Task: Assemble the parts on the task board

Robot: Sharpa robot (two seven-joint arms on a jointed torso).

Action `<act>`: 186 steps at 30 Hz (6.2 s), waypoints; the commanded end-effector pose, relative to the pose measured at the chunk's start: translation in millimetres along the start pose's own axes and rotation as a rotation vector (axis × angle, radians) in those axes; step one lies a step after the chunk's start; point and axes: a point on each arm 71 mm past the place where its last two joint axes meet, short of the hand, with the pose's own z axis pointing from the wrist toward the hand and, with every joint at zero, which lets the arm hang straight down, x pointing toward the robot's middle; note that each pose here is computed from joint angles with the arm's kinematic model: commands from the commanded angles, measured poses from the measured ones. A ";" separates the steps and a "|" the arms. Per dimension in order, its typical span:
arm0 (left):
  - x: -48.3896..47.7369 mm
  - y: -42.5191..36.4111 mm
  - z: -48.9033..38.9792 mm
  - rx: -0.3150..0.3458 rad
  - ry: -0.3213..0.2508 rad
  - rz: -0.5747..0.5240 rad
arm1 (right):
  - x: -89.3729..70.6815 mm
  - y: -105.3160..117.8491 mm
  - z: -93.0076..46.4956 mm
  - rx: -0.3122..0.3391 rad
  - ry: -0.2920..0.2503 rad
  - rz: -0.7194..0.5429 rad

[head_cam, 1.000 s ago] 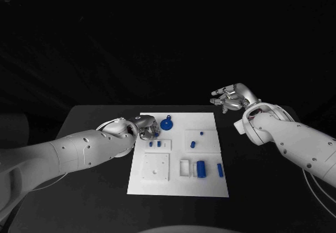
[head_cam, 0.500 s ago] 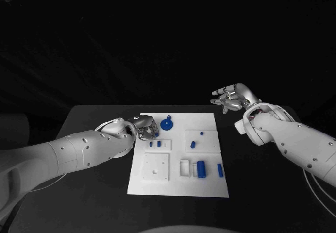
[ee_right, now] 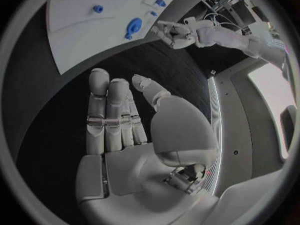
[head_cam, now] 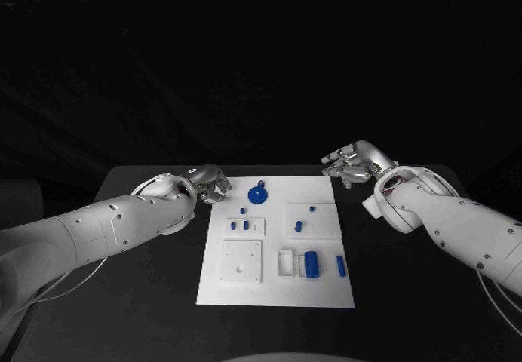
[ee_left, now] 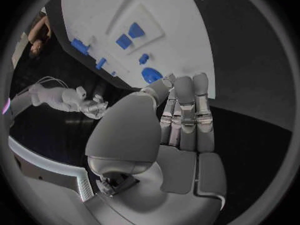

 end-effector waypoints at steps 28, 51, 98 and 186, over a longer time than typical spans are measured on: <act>-60.7 -38.3 -5.3 0.142 -0.124 -0.797 | 78.1 11.4 -19.1 -0.012 0.141 -0.610; -60.5 -46.3 -7.2 0.179 -0.118 -0.851 | 107.8 5.1 -12.0 -0.009 0.150 -0.623; -58.7 -48.8 -6.6 0.185 -0.095 -0.859 | 133.6 -0.7 -13.8 0.027 0.250 -0.686; -52.0 -65.8 7.6 0.191 -0.091 -0.862 | 206.7 95.1 -62.5 -0.311 0.111 -0.383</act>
